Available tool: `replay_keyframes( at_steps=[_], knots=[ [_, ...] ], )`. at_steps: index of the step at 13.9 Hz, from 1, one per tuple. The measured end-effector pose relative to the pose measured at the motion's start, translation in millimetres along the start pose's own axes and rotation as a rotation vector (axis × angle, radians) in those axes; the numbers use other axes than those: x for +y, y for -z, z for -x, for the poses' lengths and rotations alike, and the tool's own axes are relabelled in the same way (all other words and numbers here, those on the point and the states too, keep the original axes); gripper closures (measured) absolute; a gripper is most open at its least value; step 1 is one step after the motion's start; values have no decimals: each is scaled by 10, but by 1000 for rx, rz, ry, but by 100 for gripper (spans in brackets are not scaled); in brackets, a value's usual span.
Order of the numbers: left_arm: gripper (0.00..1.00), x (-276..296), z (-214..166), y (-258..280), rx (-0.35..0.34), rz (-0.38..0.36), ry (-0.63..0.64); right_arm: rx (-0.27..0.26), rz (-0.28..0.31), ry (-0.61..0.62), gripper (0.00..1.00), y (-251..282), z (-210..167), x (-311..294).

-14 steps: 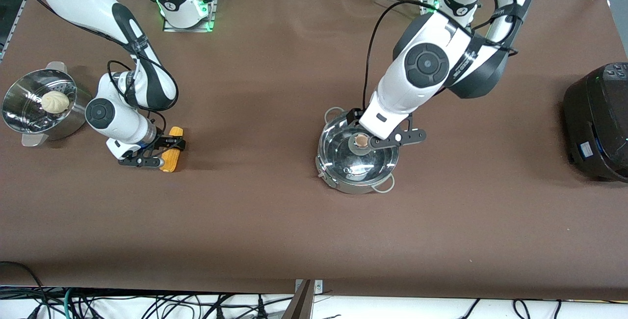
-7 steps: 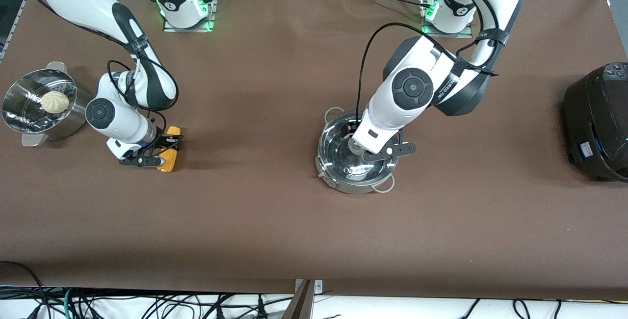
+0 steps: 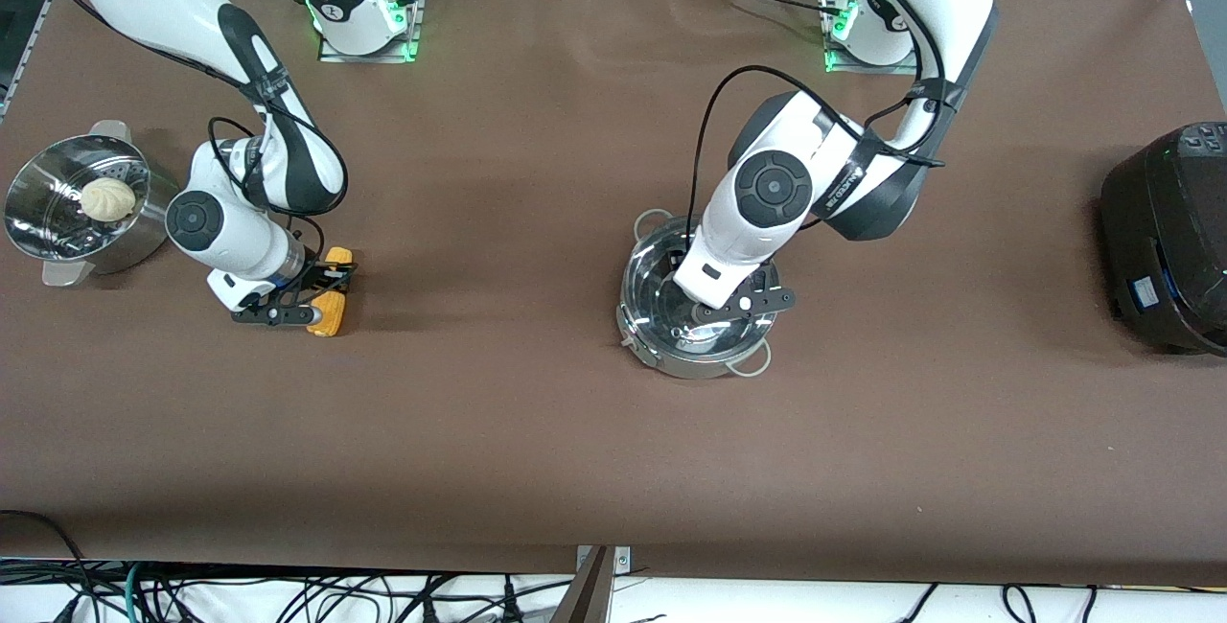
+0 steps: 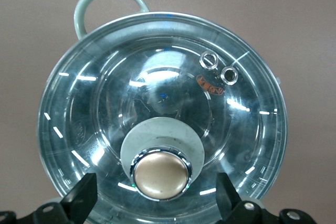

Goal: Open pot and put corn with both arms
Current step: 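Grip the lid knob with the left gripper while the right gripper lifts corn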

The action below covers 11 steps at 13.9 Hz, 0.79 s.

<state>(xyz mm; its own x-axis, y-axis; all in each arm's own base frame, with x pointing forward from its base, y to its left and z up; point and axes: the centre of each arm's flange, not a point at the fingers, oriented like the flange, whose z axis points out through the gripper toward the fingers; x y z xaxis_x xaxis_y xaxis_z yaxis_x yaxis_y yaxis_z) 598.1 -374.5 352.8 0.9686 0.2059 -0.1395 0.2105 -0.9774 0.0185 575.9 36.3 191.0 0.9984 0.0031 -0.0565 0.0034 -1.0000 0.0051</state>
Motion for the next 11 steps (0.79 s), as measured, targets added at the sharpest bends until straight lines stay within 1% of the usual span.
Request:
replay_keyframes(
  at_steps=[2,3,4,5,6,7,9,11],
  knots=[
    [2,13,5,-2,1,1,0,-11,0,16,67,94,-29,-2],
    [4,12,2,4,3,1,0,-27,1,19,67,205,-65,-5],
    [4,11,-1,7,3,2,1,-47,1,21,67,368,-116,-9],
    [9,9,-3,8,4,2,1,-66,2,23,67,573,-180,-14],
    [21,6,-7,8,4,1,2,-77,1,29,67,801,-246,-19],
    [25,-1,-14,7,4,1,3,-79,1,39,67,1046,-314,-24],
    [25,-16,-30,-3,4,-1,6,-83,-1,56,67,1529,-414,-33],
    [25,-18,-36,-28,2,-4,7,-108,-5,60,67,1999,-469,-49]
  ],
)
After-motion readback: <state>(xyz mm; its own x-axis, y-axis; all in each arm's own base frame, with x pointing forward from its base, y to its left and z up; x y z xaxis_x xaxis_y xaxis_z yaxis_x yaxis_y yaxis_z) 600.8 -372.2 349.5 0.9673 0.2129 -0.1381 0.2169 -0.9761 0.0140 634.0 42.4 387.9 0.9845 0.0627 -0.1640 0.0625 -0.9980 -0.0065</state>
